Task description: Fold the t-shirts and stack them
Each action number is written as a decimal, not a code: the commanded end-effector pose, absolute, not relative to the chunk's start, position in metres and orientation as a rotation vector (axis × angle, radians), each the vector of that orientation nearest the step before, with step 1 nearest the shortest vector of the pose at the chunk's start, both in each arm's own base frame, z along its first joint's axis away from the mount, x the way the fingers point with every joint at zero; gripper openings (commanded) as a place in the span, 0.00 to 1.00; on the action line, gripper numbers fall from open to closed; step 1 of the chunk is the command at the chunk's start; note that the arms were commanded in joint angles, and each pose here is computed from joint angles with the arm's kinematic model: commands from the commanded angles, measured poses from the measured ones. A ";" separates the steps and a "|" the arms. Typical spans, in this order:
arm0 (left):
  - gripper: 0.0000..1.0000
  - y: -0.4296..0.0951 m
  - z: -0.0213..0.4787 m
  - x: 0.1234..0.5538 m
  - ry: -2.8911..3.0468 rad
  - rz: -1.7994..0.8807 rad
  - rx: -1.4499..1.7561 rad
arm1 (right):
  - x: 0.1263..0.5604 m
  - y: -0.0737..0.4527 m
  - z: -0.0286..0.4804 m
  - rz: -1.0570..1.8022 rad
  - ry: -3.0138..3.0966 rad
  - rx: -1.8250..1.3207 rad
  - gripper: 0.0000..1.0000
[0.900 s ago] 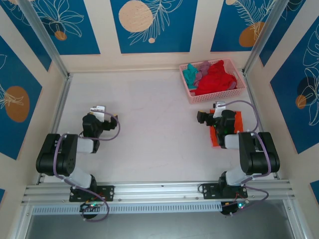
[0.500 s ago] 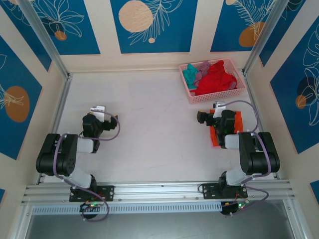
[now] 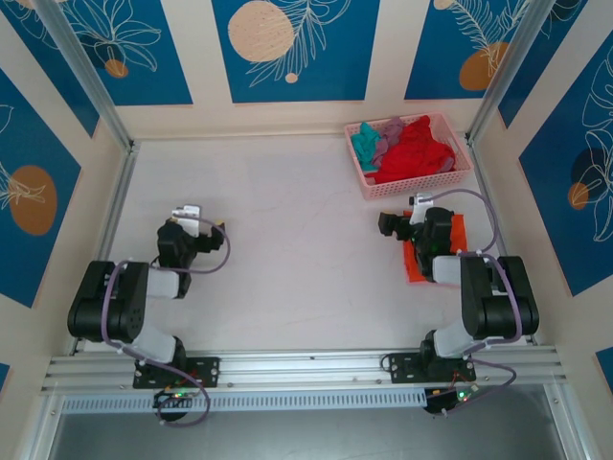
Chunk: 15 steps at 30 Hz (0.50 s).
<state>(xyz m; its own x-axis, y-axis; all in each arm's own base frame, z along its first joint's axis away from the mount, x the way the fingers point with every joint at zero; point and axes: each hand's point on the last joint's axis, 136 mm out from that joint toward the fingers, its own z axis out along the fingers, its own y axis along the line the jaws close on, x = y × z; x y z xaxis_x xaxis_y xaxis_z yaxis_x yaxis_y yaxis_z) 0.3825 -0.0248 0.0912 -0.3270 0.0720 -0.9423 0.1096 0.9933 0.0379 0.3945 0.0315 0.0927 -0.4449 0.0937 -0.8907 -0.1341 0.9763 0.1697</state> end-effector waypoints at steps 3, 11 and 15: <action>1.00 -0.045 0.143 0.372 1.801 -0.001 0.241 | 0.393 0.038 0.144 0.281 1.976 -0.081 0.99; 1.00 -0.151 0.211 0.356 1.711 -0.168 0.639 | 0.391 0.061 0.220 0.427 2.054 -0.204 0.99; 1.00 -0.215 0.220 0.343 1.660 -0.282 0.790 | 0.410 0.063 0.241 0.471 2.107 -0.176 0.99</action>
